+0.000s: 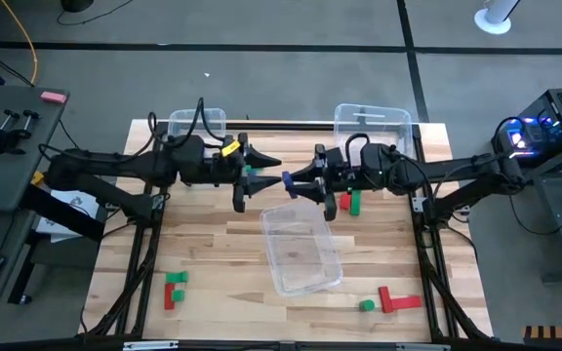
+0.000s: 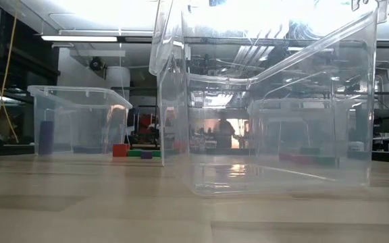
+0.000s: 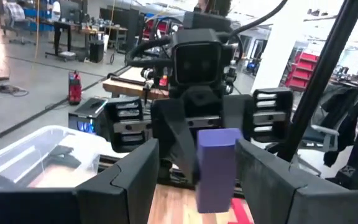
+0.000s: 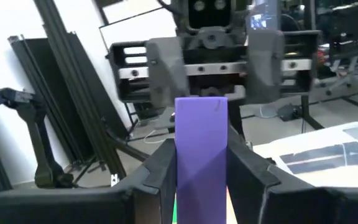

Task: Sort blocks
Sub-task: Put the blue block into the top left transparent bin

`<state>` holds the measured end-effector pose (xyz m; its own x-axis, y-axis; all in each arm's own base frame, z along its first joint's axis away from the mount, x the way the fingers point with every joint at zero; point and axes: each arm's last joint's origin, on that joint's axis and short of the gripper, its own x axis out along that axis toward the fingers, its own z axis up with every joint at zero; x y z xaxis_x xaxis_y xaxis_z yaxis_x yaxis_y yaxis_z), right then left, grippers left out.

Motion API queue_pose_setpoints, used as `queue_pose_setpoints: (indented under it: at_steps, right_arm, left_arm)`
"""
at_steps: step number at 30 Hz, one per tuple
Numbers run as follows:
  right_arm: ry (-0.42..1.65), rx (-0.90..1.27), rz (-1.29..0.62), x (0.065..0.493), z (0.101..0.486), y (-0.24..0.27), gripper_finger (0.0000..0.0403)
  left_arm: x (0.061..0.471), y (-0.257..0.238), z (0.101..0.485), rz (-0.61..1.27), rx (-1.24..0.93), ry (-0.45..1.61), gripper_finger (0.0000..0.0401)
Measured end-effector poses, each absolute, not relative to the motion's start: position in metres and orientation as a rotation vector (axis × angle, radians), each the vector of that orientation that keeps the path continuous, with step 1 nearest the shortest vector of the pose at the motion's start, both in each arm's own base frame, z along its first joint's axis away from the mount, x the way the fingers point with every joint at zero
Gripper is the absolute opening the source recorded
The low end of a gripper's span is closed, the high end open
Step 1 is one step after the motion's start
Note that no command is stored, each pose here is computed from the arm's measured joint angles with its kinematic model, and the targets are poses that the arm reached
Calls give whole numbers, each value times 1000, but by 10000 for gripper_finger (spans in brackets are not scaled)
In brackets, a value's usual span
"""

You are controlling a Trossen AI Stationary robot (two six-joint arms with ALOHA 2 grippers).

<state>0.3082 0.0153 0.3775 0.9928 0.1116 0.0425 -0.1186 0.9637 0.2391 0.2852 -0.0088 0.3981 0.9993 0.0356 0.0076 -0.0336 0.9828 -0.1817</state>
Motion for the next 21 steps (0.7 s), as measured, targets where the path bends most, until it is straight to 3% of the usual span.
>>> queue_pose_setpoints:
  at_steps: [21]
  right_arm:
    - [-46,200,109,308,379,14,102]
  left_arm:
    - [292,-11,397,-12,-153,-41,197]
